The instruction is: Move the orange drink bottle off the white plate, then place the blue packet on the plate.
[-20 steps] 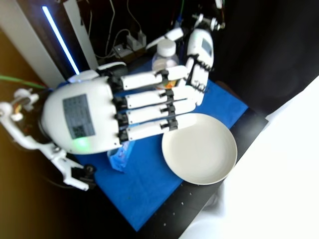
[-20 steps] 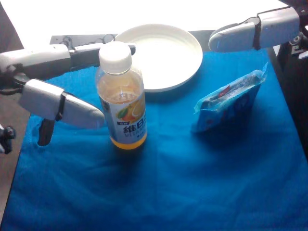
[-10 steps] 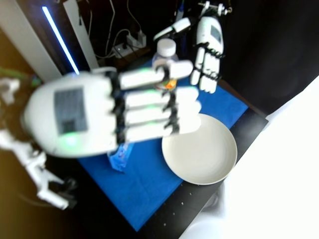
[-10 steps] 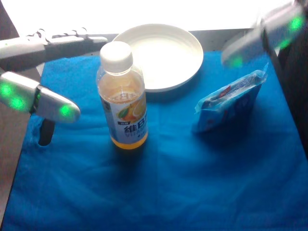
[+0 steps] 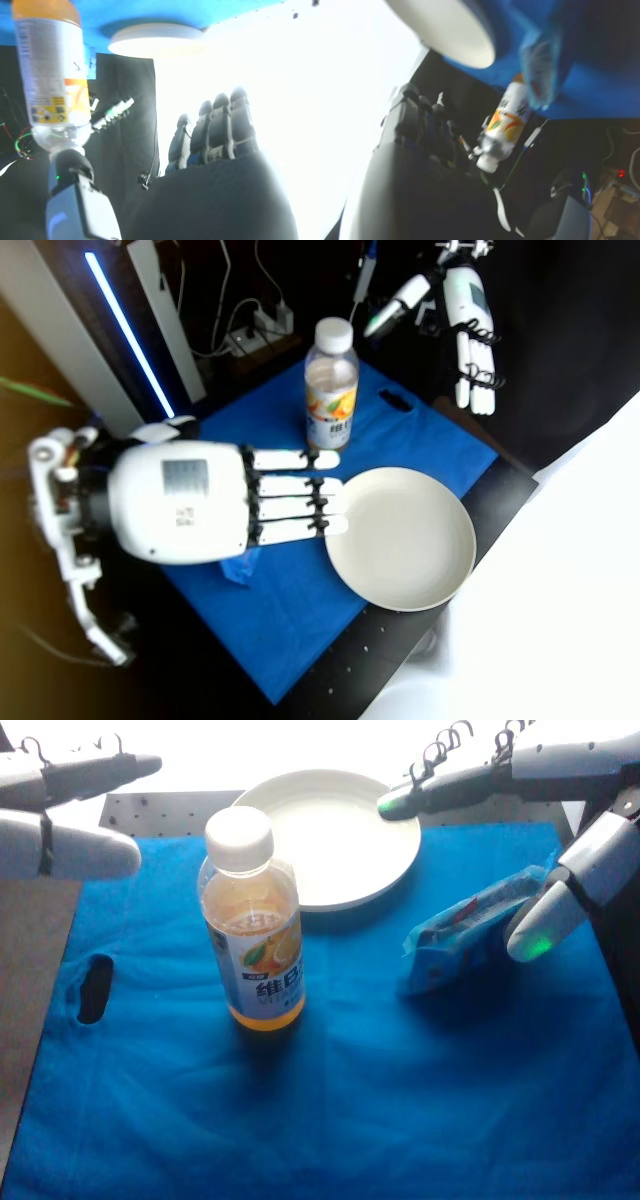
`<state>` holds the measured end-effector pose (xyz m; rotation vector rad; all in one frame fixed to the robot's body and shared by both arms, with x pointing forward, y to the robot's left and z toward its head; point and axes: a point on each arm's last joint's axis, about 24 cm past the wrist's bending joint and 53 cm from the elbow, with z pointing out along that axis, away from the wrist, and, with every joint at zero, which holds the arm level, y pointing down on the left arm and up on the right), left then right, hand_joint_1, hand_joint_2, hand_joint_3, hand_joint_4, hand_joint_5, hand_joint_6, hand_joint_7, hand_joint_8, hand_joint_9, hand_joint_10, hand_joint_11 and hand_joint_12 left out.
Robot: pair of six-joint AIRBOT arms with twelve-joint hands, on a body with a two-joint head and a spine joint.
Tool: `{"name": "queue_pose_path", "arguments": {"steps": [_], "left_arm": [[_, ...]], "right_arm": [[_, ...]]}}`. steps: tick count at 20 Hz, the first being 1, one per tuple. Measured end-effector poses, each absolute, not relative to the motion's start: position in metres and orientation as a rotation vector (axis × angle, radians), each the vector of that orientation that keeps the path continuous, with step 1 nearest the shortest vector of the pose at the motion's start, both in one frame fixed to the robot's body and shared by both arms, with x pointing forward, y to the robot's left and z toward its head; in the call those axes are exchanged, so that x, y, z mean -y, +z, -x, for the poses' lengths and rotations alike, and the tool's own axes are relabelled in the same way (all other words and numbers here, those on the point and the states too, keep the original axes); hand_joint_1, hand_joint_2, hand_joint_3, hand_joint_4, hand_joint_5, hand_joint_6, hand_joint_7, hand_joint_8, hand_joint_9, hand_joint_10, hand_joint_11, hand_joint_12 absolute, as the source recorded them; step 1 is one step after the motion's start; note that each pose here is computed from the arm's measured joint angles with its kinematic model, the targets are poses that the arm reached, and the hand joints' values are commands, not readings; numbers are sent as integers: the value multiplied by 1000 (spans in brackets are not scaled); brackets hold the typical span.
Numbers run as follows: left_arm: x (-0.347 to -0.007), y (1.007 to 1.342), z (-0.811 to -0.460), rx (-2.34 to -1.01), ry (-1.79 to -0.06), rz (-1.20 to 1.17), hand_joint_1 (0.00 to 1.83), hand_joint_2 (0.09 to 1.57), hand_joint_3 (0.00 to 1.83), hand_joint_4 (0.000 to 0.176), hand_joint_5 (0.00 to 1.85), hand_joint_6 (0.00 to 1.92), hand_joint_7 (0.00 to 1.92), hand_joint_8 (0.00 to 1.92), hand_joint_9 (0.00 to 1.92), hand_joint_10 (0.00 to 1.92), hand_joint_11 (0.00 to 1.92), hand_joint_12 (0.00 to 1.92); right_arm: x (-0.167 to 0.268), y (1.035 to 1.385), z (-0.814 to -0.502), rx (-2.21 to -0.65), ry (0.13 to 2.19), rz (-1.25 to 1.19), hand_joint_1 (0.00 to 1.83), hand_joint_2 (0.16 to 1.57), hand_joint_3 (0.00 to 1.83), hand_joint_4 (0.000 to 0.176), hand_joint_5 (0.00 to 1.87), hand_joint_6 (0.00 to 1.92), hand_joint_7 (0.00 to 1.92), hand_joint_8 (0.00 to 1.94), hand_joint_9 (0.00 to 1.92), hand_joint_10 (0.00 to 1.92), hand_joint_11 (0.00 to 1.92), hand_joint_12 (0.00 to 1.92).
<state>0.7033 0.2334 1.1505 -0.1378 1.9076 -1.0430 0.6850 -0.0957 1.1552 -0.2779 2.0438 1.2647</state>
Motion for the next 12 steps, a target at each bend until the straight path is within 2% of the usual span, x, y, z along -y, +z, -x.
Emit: {"name": "queue_pose_path", "arguments": {"steps": [1, 2, 3, 4, 5, 6, 8, 10, 12], "left_arm": [[-236, 1151, -705, -1904, -1036, 143, 175, 727, 0, 176, 0, 0, 0, 0, 0, 0, 0, 0], [-239, 1152, -707, -1900, -1029, 151, 195, 717, 0, 176, 0, 0, 0, 0, 0, 0, 0, 0], [-239, 1152, -707, -1898, -1028, 156, 179, 721, 0, 176, 0, 0, 0, 0, 0, 0, 0, 0], [-240, 1153, -708, -1895, -1031, 162, 193, 739, 0, 176, 0, 0, 0, 0, 0, 0, 0, 0], [-239, 1153, -708, -1894, -1031, 160, 196, 735, 0, 176, 0, 0, 0, 0, 0, 0, 0, 0], [-239, 1153, -708, -1894, -1032, 160, 198, 741, 0, 176, 0, 0, 0, 0, 0, 0, 0, 0], [-239, 1153, -708, -1894, -1033, 159, 225, 745, 2, 176, 0, 0, 0, 0, 0, 0, 0, 0], [-238, 1153, -707, -1892, -1036, 157, 221, 732, 0, 175, 0, 0, 0, 0, 0, 0, 0, 0], [-237, 1154, -707, -1890, -1040, 154, 238, 717, 0, 176, 0, 0, 0, 0, 0, 0, 0, 0]], "right_arm": [[97, 1150, -683, -2062, 1244, 300, 695, 687, 5, 18, 353, 11, 243, 11, 168, 23, 151, 98], [99, 1144, -682, -2081, 1215, 322, 703, 702, 5, 1, 375, 6, 306, 17, 262, 6, 159, 254], [99, 1141, -682, -2092, 1202, 330, 670, 714, 3, 18, 352, 0, 301, 6, 277, 1, 135, 440], [99, 1137, -680, -2106, 1185, 344, 627, 735, 0, 2, 347, 0, 324, 5, 266, 0, 58, 516], [98, 1135, -678, -2114, 1177, 354, 593, 743, 1, 9, 333, 0, 306, 0, 225, 0, 11, 522], [98, 1132, -677, -2120, 1166, 370, 609, 735, 0, 0, 365, 3, 344, 2, 257, 1, 39, 456], [100, 1130, -678, -2125, 1144, 381, 672, 741, 1, 0, 402, 4, 406, 6, 348, 8, 105, 520], [101, 1129, -681, -2124, 1130, 370, 745, 763, 0, 0, 410, 0, 411, 0, 378, 0, 83, 692], [103, 1129, -683, -2123, 1121, 366, 765, 792, 2, 24, 401, 2, 394, 1, 339, 0, 6, 786]]}}
